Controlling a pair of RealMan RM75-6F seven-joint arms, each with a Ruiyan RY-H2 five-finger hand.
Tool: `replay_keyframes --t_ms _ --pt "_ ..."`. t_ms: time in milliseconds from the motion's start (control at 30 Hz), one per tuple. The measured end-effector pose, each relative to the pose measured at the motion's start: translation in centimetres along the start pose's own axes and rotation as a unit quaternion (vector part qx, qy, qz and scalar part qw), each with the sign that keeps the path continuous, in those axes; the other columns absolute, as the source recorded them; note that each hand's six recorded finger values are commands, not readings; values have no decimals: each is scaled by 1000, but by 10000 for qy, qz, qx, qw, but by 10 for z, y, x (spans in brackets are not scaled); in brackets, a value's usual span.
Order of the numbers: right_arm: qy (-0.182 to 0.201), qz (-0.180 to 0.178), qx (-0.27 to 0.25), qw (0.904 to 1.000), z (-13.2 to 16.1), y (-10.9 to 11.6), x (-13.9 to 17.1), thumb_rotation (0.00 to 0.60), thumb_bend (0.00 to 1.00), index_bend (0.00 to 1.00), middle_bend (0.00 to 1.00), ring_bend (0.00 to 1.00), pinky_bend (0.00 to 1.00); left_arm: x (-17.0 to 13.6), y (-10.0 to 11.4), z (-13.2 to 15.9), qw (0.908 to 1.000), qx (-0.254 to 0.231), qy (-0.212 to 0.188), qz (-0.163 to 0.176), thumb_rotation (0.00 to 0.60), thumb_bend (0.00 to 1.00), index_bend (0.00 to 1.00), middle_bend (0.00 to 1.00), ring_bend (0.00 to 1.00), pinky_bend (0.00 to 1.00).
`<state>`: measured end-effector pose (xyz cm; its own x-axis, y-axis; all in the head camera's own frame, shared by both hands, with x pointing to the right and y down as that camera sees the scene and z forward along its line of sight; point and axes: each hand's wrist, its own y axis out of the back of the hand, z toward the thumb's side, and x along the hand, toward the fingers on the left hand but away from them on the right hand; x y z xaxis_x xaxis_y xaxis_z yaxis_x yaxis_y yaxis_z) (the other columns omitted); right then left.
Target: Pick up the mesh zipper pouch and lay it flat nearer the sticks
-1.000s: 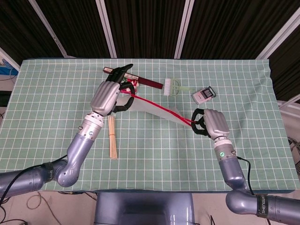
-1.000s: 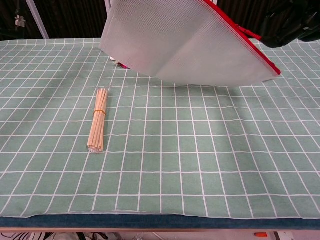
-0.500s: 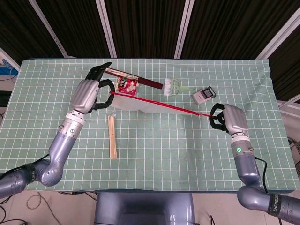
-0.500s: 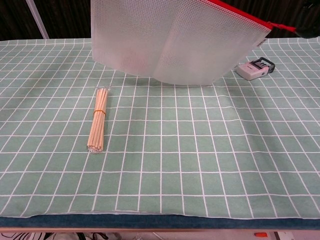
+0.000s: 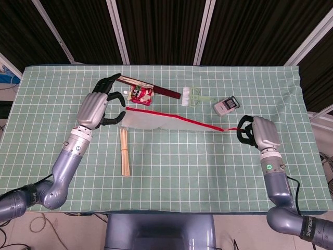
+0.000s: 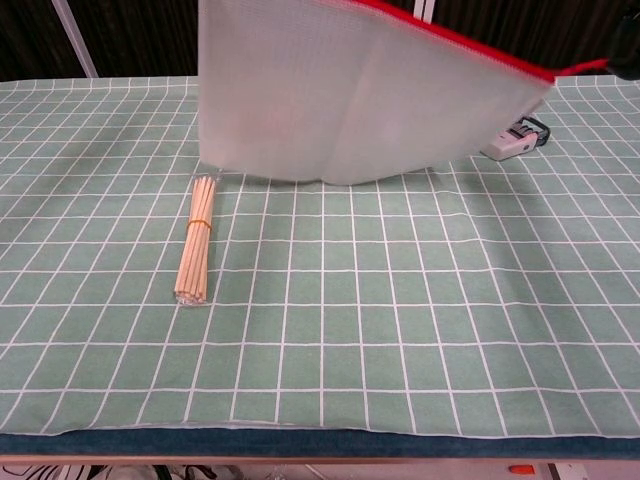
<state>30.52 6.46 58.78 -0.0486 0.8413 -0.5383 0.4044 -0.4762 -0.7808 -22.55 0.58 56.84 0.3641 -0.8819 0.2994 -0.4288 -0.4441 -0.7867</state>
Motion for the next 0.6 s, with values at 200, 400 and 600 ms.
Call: replay_keyframes --t_ms 200,400,600 --pt "-120 222 139 9996 -5 -5 3 600 250 0 160 194 300 -10 -3 -6 9998 125 51 -131 600 93 250 0 0 0" --pt "-206 187 154 9995 -13 0 6 600 231 0 124 152 278 -24 1 -17 9994 235 153 -193 600 66 194 0 0 0" --pt "-188 121 332 9992 -23 9 15 600 141 0 71 98 260 -50 9 -34 9971 694 218 -228 600 66 152 0 0 0"
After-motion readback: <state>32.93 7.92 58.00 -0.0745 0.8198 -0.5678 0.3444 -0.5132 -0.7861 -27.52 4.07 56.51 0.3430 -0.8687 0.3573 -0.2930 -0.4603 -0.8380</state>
